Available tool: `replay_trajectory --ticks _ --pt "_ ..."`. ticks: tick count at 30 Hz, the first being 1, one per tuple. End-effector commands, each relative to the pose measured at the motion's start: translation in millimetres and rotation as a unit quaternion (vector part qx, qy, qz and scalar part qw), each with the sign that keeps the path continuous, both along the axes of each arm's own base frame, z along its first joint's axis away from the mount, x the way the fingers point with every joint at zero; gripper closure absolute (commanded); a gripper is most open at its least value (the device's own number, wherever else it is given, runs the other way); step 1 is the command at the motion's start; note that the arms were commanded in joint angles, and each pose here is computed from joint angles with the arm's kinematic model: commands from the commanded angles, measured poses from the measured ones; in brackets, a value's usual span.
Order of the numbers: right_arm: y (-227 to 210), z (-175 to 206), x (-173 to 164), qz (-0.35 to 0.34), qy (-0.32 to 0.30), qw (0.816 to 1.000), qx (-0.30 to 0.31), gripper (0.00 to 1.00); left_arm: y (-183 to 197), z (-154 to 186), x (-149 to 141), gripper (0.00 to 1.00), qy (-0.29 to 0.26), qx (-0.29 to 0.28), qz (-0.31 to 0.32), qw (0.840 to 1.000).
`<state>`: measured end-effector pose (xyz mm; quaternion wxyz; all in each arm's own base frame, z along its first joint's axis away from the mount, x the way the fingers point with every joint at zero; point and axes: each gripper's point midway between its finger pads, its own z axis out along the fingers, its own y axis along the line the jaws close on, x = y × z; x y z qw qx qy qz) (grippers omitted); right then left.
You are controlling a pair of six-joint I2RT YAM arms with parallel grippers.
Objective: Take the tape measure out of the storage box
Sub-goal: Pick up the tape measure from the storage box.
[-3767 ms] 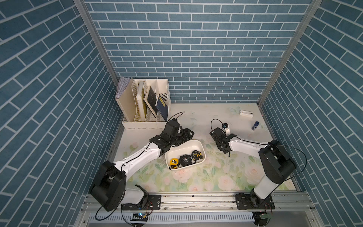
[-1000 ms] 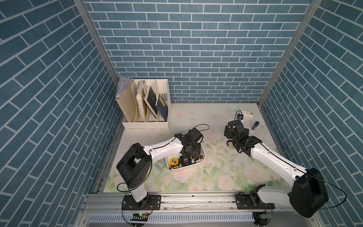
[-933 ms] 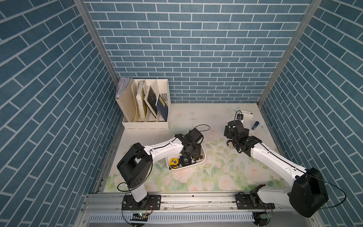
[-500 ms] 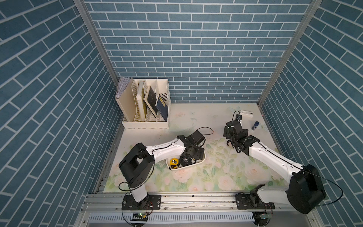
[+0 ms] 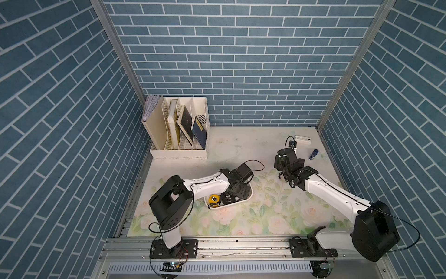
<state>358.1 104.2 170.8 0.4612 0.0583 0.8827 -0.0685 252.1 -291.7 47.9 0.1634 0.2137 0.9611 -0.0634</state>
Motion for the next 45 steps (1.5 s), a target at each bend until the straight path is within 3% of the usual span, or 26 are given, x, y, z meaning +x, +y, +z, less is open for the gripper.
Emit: replay_trajectory --ticks 1,10,23,45 --pt "0 5 6 -0.004 -0.01 1.0 -0.006 0.1 11 -7 1 0.07 -0.021 0.035 -0.027 0.999" --pt "1 6 8 -0.003 -0.012 1.0 -0.005 0.1 5 -3 2 0.07 -0.041 0.02 -0.059 0.997" --pt "9 -5 16 0.004 0.002 1.0 -0.004 0.1 3 31 0 0.06 -0.079 -0.014 -0.084 0.993" --pt "11 -11 21 0.001 0.008 1.0 -0.008 0.1 4 8 4 0.07 -0.082 0.051 -0.176 0.98"
